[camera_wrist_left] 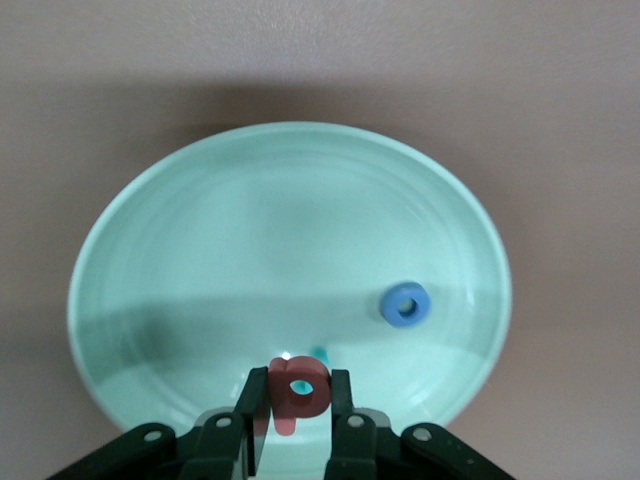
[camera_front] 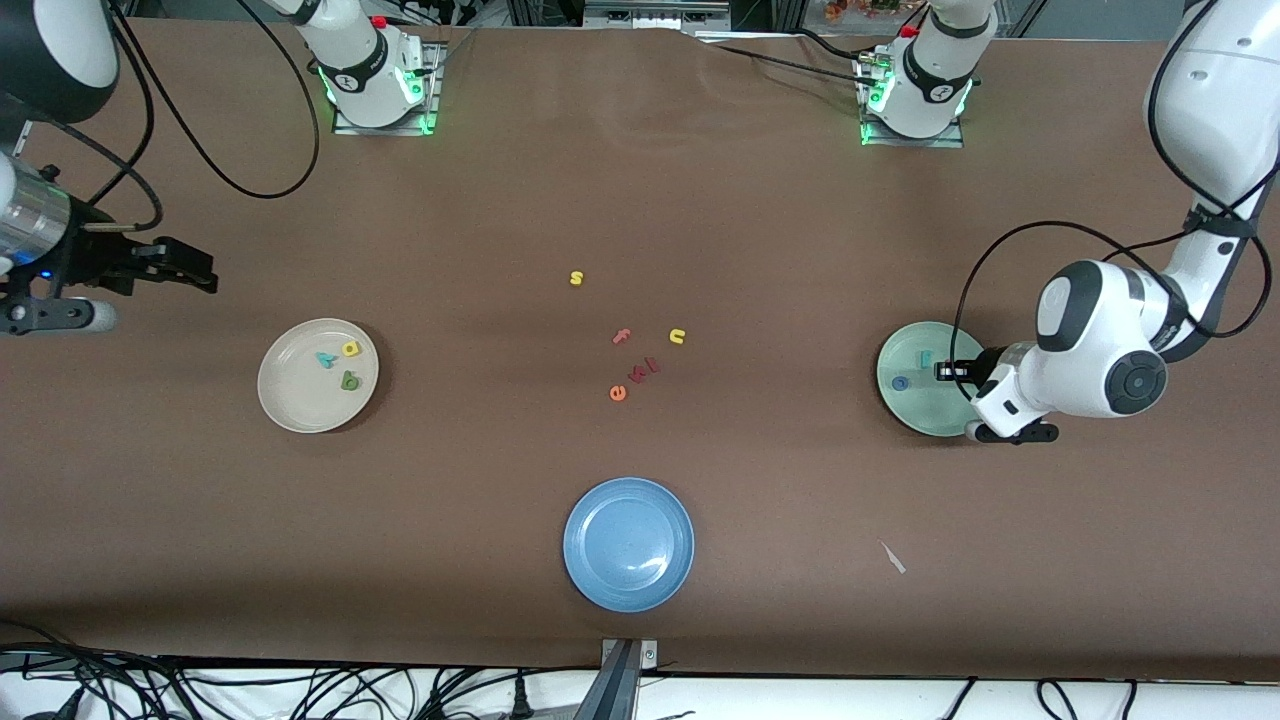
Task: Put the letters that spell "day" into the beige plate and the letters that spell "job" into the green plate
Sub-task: 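Lower pink p onto the green plate and open the left gripper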
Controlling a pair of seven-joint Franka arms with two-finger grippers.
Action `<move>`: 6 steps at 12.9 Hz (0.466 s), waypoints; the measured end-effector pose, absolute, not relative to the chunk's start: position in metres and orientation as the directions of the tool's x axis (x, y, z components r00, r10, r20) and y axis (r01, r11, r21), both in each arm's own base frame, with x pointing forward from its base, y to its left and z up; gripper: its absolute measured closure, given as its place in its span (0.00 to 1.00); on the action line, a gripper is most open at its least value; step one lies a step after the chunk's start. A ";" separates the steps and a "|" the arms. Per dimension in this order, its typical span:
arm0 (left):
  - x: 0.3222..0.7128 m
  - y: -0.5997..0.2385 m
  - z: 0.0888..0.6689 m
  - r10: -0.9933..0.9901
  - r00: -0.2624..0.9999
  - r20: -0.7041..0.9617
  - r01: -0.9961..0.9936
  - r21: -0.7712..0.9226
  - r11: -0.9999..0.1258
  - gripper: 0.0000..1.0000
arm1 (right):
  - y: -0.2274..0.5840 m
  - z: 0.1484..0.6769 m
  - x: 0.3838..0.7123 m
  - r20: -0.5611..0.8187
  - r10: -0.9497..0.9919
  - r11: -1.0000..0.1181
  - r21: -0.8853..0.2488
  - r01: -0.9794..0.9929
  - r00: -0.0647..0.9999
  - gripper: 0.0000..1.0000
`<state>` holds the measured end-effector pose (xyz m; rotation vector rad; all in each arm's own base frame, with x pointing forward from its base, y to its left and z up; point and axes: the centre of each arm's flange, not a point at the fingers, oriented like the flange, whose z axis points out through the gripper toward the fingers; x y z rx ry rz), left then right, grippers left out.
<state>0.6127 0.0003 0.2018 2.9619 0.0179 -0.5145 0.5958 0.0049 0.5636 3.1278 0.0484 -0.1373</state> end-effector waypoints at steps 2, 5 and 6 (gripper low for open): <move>0.613 0.013 0.180 -0.029 0.946 -0.324 0.021 0.149 -0.989 0.74 | -0.007 0.572 0.593 -0.076 0.023 -1.000 0.008 0.024 0.997 0.00; 0.615 0.018 0.174 -0.035 0.950 -0.311 0.015 0.156 -0.988 0.74 | -0.008 0.573 0.592 -0.074 0.023 -1.000 0.008 0.024 0.997 0.00; 0.615 0.018 0.174 -0.036 0.950 -0.309 0.013 0.156 -0.988 0.74 | -0.007 0.573 0.592 -0.074 0.024 -1.000 0.008 0.024 0.997 0.00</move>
